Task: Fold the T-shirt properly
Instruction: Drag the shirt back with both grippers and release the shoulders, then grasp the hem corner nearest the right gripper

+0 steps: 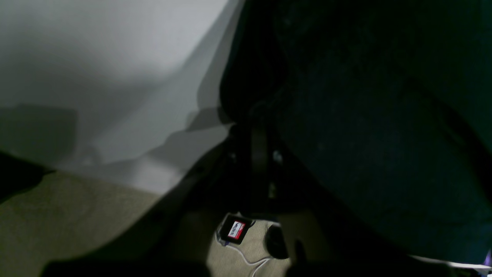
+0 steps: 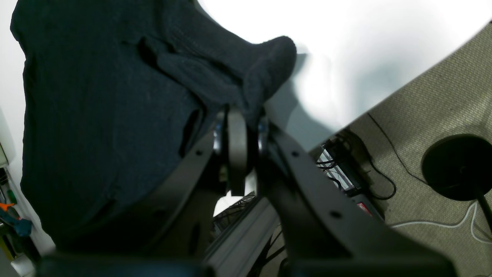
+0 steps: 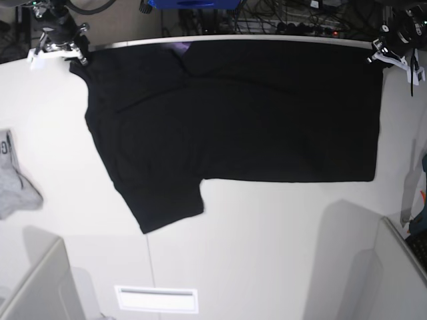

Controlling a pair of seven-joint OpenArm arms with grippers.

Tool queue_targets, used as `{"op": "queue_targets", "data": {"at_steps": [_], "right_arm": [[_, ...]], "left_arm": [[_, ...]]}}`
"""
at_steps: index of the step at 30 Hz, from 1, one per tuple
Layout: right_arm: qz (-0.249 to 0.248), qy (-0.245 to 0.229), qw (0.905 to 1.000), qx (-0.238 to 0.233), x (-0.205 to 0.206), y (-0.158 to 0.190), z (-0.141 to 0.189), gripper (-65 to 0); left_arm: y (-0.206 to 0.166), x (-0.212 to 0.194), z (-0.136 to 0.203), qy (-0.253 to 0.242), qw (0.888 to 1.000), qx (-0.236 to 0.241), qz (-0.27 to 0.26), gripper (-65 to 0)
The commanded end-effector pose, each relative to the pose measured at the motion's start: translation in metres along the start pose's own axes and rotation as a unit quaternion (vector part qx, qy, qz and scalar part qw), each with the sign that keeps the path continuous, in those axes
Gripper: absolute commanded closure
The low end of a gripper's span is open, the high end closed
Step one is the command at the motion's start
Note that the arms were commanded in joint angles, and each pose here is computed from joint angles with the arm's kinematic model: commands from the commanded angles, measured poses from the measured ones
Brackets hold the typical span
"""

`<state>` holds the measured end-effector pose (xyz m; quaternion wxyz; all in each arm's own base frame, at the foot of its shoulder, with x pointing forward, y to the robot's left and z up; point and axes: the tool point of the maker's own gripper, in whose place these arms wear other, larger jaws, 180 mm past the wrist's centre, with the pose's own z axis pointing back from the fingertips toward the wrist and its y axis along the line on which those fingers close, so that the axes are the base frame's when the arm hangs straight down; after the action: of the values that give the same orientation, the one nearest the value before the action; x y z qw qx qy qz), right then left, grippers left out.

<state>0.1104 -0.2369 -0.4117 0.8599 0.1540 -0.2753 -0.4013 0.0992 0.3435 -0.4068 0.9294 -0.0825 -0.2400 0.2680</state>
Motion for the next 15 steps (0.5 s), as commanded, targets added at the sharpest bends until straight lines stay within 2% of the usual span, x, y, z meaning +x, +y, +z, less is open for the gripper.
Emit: {"op": "queue_targets", "data": {"at_steps": [1, 2, 4, 6, 8, 10, 12, 15], "right_arm": [[0.005, -0.017, 0.9998, 0.004, 0.008, 0.002, 0.004, -8.1], [0.005, -0.017, 0.9998, 0.004, 0.008, 0.002, 0.004, -14.7], [0.005, -0.017, 0.9998, 0.004, 0.008, 0.002, 0.004, -24.2], [0.005, -0.019, 0.9998, 0.004, 0.009, 0.002, 0.005, -26.9], [0.006, -0.022, 0.9997, 0.001, 0.010, 0.001, 0.005, -27.3], [0.006, -0.026, 0.9997, 0.000, 0.013, 0.000, 0.006, -27.8], [0.004, -0.034, 0.9994, 0.001, 0.018, 0.000, 0.007, -27.8], [0.020, -0.054, 0.9980, 0.025, 0.036, 0.023, 0.004, -27.8]], "left_arm": [[0.004, 0.012, 0.008, -0.016, 1.000, 0.008, -0.013, 0.0], [0.006, 0.011, 0.009, -0.015, 1.000, 0.009, -0.014, -3.9], [0.006, 0.011, 0.009, -0.014, 1.000, 0.010, -0.014, -17.6], [0.007, 0.011, 0.009, -0.015, 1.000, 0.011, -0.013, -30.4], [0.009, 0.012, 0.011, -0.018, 1.000, 0.014, -0.011, -38.8], [0.015, 0.018, 0.016, -0.033, 0.999, 0.021, -0.001, -43.8], [0.019, 0.025, 0.023, -0.048, 0.998, 0.027, 0.002, -44.1], [0.018, 0.049, 0.040, -0.092, 0.995, 0.038, -0.010, -44.3]]}}
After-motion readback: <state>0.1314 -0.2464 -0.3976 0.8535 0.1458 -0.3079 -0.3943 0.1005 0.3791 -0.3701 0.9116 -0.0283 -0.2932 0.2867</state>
